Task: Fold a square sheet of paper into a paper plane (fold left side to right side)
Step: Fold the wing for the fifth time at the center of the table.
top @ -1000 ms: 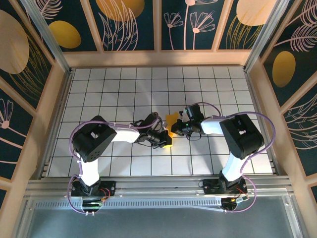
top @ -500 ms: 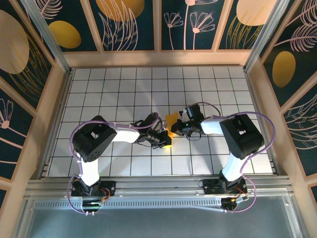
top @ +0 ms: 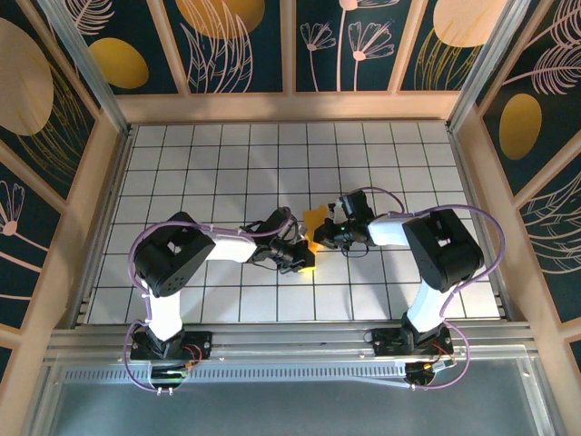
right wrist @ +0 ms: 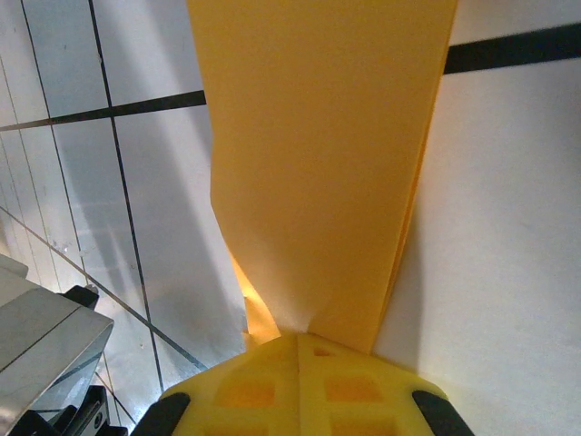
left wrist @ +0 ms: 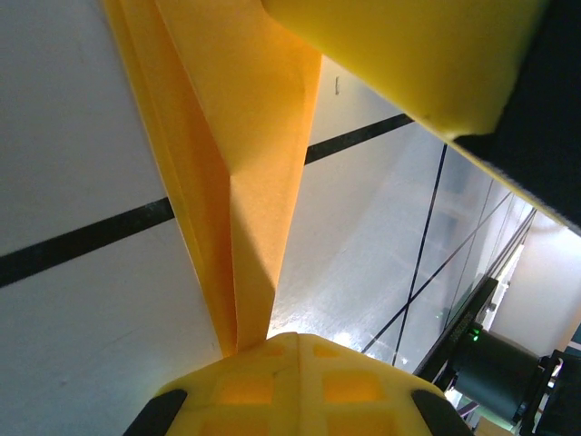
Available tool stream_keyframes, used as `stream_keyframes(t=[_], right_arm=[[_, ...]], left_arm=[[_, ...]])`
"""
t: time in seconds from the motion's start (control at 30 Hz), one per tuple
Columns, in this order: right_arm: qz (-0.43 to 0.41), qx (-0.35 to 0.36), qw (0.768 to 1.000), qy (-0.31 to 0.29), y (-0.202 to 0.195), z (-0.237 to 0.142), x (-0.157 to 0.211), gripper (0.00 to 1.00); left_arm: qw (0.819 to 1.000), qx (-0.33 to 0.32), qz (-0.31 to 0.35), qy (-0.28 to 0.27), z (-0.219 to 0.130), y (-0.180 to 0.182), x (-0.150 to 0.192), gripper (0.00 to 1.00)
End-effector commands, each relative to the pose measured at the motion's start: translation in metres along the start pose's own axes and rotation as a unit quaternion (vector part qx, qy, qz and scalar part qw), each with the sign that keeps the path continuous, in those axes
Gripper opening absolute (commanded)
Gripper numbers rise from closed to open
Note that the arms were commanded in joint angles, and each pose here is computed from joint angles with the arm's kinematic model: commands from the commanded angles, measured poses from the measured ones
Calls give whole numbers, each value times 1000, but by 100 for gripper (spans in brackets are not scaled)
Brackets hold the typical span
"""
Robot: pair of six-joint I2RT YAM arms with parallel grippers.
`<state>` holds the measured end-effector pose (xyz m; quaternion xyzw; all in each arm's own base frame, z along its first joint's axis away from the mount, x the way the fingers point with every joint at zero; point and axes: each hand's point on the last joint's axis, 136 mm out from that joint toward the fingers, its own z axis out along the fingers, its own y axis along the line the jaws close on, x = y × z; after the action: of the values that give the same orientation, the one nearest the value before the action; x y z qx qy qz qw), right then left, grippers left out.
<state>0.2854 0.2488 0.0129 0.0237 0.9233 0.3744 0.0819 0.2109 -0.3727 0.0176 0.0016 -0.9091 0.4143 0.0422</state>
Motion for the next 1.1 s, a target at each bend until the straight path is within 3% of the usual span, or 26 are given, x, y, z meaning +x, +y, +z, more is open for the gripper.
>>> stream_keyframes(t=[0.0, 1.07], right_arm=[[44, 136, 988, 50, -72, 9, 42, 0], [43, 151, 986, 51, -77, 8, 43, 0]], left_arm=[[1000, -20, -13, 14, 6, 16, 10, 5], [996, -85, -13, 26, 4, 43, 24, 5]])
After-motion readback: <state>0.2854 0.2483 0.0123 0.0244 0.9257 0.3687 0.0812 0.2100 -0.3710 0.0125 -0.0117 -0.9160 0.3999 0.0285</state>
